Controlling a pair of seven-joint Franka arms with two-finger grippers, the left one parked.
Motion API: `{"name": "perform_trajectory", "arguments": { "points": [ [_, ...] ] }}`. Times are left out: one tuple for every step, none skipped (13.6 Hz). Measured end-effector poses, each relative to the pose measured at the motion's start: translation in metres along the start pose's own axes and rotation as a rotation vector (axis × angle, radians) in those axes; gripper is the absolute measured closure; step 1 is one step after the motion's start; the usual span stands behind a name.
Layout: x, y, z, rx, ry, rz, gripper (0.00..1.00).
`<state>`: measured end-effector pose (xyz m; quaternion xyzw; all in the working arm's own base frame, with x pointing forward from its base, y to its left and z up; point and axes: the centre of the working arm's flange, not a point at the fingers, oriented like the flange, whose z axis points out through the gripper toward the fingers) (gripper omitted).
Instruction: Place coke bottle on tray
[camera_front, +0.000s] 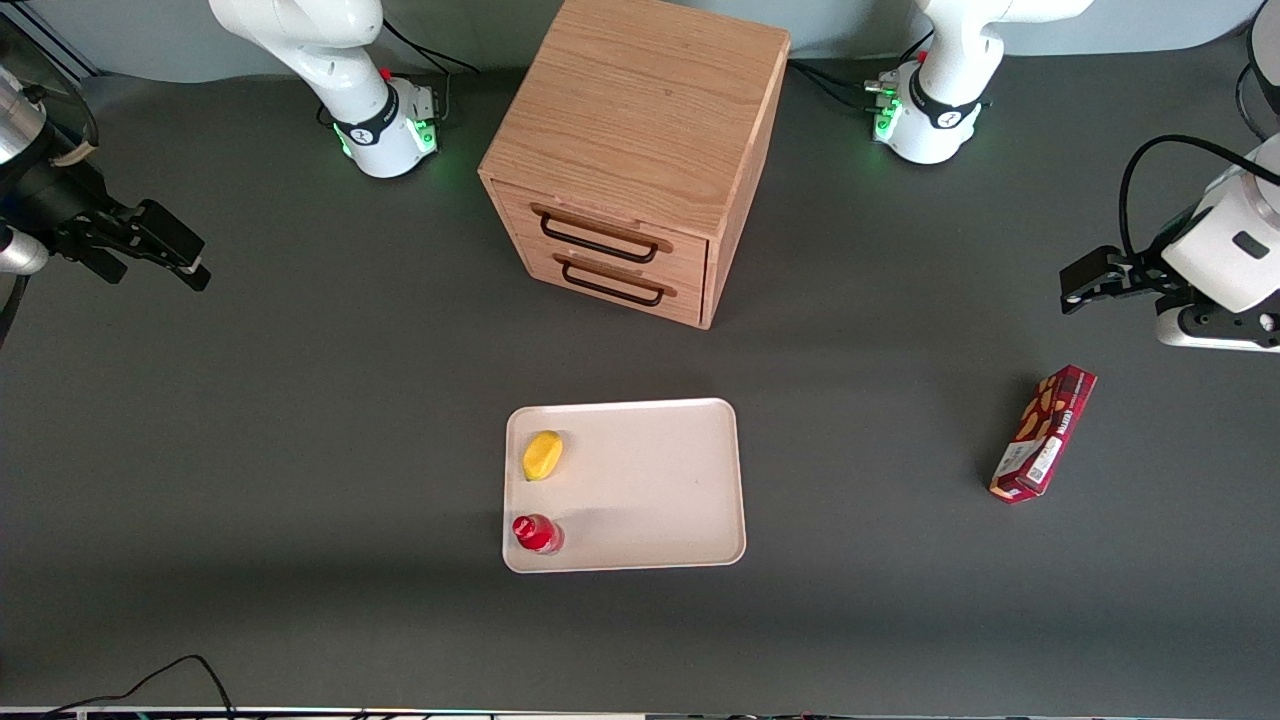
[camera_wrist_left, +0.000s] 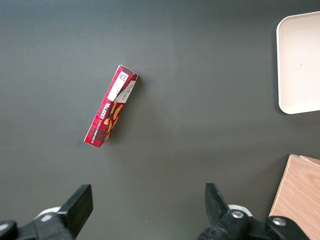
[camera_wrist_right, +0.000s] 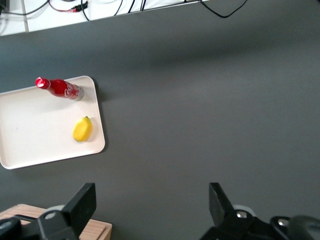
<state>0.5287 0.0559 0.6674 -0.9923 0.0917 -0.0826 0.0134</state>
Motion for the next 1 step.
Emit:
{"name": "perform_trajectory", "arguments": {
  "points": [
    [0.0028,-0.0006,-0.0051,0.006,0.010,0.000,0.00]
  ]
}}
